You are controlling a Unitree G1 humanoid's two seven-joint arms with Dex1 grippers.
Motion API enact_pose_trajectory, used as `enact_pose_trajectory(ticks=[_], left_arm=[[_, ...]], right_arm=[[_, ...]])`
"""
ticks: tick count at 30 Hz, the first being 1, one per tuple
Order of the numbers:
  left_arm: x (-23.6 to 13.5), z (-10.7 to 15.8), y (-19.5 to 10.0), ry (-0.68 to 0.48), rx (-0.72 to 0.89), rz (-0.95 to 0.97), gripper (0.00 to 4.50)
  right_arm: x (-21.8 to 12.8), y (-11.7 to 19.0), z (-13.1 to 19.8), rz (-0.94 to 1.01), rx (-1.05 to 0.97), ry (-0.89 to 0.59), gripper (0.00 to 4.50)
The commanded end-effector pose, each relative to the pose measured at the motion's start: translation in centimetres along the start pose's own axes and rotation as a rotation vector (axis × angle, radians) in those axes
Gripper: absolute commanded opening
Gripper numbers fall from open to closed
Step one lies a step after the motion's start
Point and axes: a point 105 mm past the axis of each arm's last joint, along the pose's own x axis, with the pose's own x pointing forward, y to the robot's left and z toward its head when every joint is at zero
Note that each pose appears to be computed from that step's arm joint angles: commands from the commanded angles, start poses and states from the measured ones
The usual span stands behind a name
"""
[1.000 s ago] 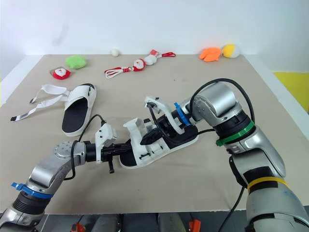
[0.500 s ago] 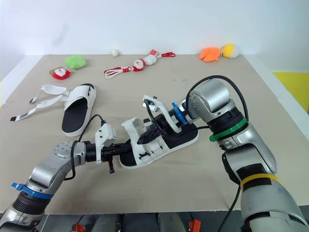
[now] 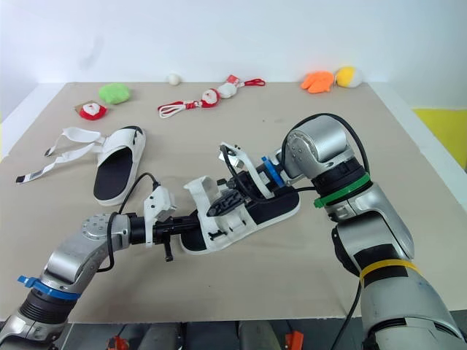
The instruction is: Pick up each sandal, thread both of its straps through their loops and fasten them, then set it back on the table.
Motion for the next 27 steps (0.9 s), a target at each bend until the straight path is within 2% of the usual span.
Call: enact_pose_trajectory(ticks=[1,19,27], left_arm=[[0.3,-1.2,-0.5,0.033,-0.030,-0.012,0.00],[0.4,-1.3,-0.5,0.034,-0.030,-0.010,0.00],[0.4,-1.3,-0.5,0.031,-0.031,-0.008,0.00]], right_arm=[[0.0,-0.3,-0.3,-0.036,-0.036,0.023,0.05],[-0.2,-1.5,-0.8,-0.103,-0.249,0.082,0.05],[-0.1,-0.6,-1.0,-0.075,-0.312,0.096,0.05]])
